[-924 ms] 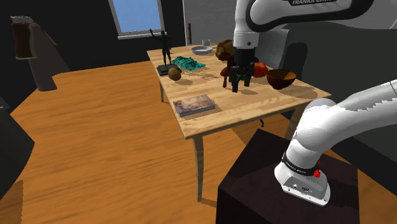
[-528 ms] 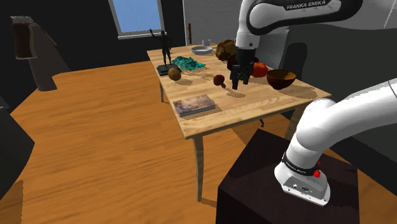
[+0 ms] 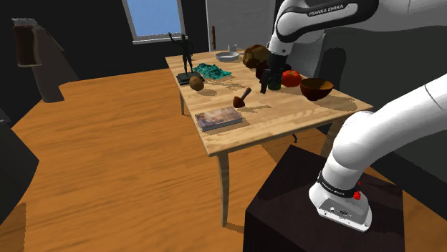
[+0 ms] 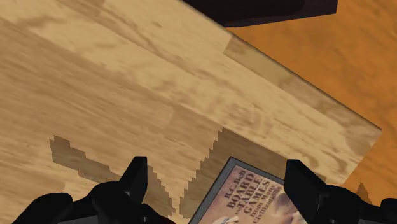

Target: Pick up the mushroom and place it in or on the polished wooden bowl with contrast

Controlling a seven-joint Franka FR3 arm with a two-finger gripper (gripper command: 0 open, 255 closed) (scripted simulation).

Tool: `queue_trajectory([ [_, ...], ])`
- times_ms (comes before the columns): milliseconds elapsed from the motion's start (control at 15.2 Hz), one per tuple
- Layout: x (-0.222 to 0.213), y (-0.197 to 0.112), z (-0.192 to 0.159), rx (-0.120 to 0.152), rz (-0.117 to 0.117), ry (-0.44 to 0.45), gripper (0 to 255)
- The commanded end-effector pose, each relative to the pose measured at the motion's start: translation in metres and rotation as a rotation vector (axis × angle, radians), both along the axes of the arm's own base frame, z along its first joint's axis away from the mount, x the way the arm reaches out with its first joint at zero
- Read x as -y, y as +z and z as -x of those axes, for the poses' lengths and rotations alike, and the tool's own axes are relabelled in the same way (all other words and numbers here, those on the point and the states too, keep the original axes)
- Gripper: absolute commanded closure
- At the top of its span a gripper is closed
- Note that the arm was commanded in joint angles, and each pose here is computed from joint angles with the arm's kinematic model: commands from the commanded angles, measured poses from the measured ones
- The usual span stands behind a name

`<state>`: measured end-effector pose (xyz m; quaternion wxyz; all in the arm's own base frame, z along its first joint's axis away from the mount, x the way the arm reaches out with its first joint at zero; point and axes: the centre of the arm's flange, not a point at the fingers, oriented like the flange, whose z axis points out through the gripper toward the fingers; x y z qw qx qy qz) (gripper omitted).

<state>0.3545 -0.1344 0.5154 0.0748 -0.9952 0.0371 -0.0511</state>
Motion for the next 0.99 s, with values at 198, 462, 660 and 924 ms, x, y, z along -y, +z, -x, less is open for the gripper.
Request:
queue_trajectory([
  [198, 0.06, -0.012, -0.023, 0.081, -0.013, 0.014, 0],
  [462, 0.106, -0.021, -0.042, 0.145, -0.025, 0.024, 0],
  [660, 0.14, -0.028, -0.057, 0.193, -0.034, 0.031, 0],
  [924, 0.186, -0.036, -0.078, 0.257, -0.046, 0.041, 0],
])
